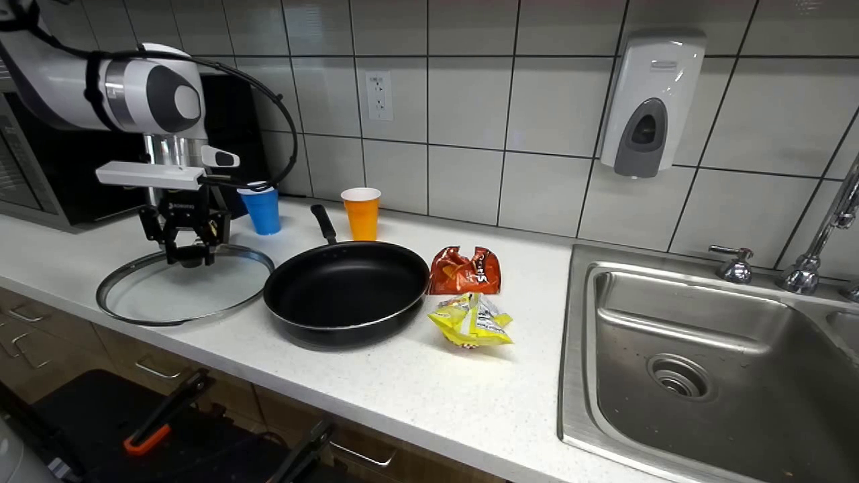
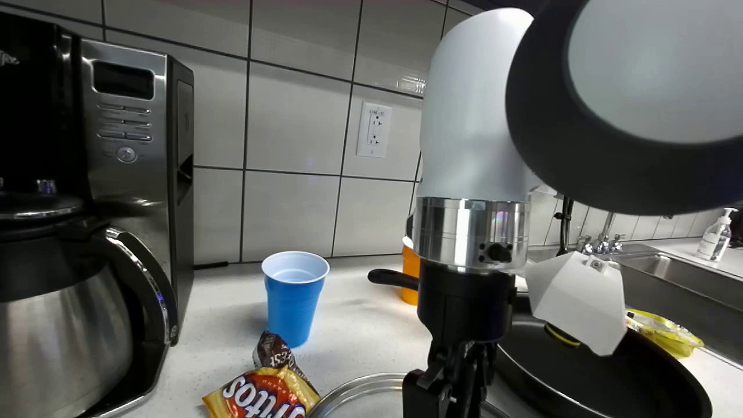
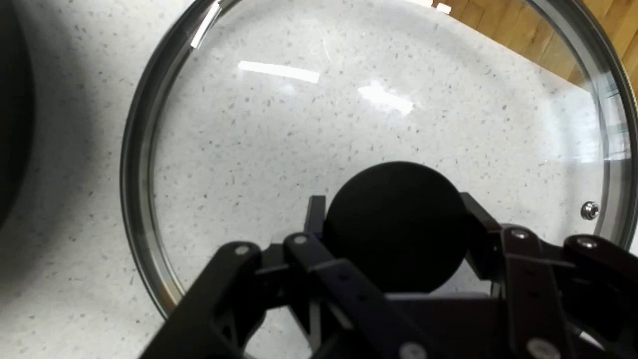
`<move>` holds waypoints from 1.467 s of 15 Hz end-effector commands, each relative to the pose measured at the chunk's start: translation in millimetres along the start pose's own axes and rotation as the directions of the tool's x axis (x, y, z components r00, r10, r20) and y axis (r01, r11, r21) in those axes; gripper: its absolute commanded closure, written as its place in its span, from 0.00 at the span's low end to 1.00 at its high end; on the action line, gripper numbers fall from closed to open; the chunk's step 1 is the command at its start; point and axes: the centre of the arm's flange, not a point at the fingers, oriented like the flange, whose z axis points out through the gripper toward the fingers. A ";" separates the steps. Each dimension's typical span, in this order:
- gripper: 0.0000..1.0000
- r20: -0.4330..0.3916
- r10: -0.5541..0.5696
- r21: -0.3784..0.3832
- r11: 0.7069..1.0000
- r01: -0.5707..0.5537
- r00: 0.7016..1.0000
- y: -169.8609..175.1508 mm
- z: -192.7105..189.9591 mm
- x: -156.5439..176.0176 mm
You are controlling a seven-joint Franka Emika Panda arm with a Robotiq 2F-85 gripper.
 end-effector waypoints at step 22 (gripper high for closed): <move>0.00 -0.029 0.039 -0.017 0.999 -0.039 0.999 28.1 -32.4 16.1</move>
